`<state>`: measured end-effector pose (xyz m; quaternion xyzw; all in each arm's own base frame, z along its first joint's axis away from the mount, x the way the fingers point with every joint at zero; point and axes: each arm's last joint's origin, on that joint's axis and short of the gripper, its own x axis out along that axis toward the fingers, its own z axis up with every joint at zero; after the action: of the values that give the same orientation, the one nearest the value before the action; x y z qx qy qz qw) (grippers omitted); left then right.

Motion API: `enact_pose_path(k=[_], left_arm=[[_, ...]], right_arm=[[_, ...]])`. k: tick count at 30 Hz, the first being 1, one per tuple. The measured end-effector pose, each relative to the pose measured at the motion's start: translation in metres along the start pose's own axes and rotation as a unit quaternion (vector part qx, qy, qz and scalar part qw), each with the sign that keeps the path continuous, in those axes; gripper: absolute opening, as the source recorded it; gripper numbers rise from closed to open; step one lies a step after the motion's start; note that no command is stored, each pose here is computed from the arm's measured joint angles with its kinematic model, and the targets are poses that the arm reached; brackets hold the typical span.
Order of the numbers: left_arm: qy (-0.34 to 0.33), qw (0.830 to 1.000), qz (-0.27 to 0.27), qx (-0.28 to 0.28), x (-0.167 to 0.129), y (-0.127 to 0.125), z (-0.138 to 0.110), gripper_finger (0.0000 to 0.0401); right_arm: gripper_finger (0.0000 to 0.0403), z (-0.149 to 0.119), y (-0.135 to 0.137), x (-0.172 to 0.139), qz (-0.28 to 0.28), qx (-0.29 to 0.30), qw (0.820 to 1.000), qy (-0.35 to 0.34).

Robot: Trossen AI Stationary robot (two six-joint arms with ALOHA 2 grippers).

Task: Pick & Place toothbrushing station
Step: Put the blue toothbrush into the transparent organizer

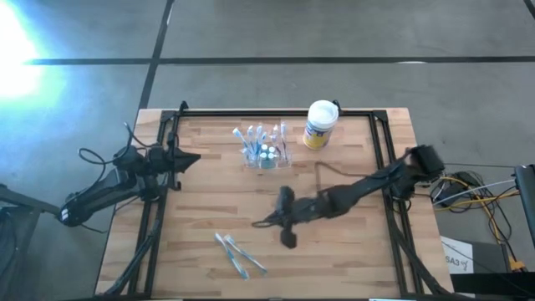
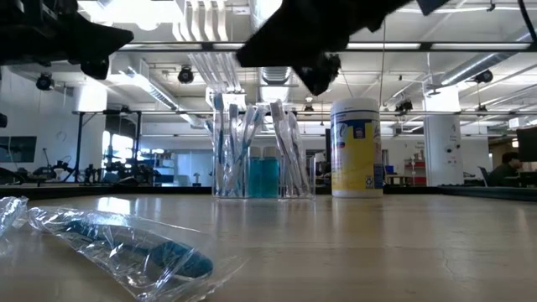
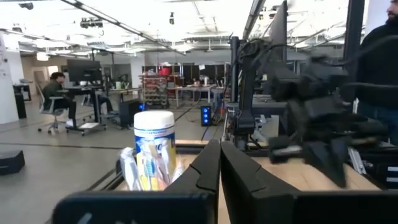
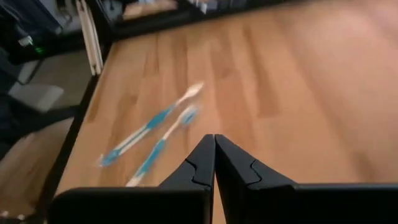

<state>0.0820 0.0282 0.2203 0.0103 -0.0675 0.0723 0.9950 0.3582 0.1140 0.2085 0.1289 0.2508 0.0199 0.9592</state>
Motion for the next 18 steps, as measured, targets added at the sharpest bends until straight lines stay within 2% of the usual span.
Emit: enact_pose_path(k=[6, 11, 15, 18], left_arm=[[0.007, 1.000, 0.001, -0.005, 0.000, 0.000, -0.001, 0.0015], [0.012, 1.000, 0.002, -0.011, 0.001, 0.000, -0.002, 0.0007], [0.020, 1.000, 0.003, -0.013, 0.001, 0.000, -0.004, 0.0007], [0.021, 1.000, 0.003, -0.017, 0.001, 0.000, -0.004, 0.0013]], right_arm=[[0.0024, 0.014, 0.035, 0.043, 0.001, 0.045, 0.996, 0.072], [0.0085, 0.025, 0.060, 0.070, -0.005, 0.076, 0.988, 0.133], [0.0136, 0.029, 0.068, 0.088, -0.046, 0.113, 0.974, 0.192], [0.0164, 0.022, 0.070, 0.105, -0.081, 0.118, 0.960, 0.242]])
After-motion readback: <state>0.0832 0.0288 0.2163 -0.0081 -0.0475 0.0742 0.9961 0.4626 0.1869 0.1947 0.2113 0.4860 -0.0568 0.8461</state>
